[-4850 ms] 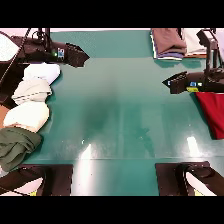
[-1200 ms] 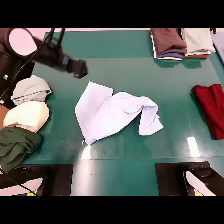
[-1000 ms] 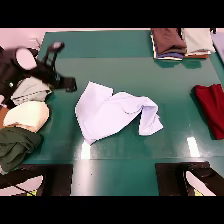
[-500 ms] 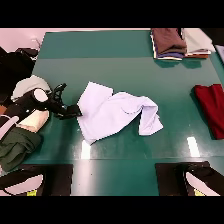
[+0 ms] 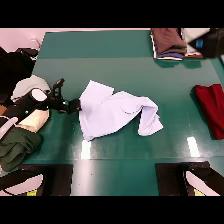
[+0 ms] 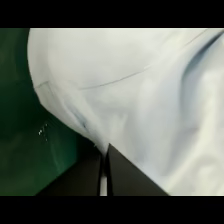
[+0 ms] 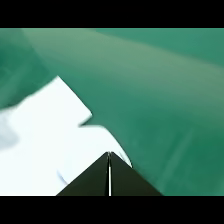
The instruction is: Fold the shirts.
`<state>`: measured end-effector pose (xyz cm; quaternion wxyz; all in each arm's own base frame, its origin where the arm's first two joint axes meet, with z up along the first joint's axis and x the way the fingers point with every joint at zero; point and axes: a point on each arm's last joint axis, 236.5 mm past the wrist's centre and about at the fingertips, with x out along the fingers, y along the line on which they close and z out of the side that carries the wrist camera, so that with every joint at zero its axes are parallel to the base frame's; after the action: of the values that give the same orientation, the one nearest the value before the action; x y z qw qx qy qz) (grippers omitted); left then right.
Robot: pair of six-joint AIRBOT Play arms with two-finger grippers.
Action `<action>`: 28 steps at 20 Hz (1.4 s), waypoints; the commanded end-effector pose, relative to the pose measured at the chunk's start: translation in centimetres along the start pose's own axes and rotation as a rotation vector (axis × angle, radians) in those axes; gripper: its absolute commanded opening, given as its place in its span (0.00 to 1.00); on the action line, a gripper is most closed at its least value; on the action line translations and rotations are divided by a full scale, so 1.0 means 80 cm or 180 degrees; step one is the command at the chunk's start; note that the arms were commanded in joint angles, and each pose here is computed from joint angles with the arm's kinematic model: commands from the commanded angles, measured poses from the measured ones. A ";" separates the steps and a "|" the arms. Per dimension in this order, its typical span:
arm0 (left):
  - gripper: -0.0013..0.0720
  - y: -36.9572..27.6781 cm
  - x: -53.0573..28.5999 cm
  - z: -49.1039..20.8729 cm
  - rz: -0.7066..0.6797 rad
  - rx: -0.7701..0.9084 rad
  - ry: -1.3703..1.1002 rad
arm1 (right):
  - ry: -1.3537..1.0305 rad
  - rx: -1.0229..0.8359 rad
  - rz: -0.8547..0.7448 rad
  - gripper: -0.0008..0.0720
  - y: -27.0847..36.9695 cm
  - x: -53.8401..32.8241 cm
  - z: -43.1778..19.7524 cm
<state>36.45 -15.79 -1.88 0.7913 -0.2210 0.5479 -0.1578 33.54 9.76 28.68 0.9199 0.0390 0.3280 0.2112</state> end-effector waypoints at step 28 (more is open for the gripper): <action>0.05 -0.213 -0.479 0.133 0.0249 0.1875 -0.2757 | -0.0040 0.0185 -0.0643 0.04 -0.073 -0.026 -0.074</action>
<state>37.93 -11.58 30.18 0.9531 -0.0420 0.2351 -0.1860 32.55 5.80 13.57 0.8844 0.0589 0.4380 0.1504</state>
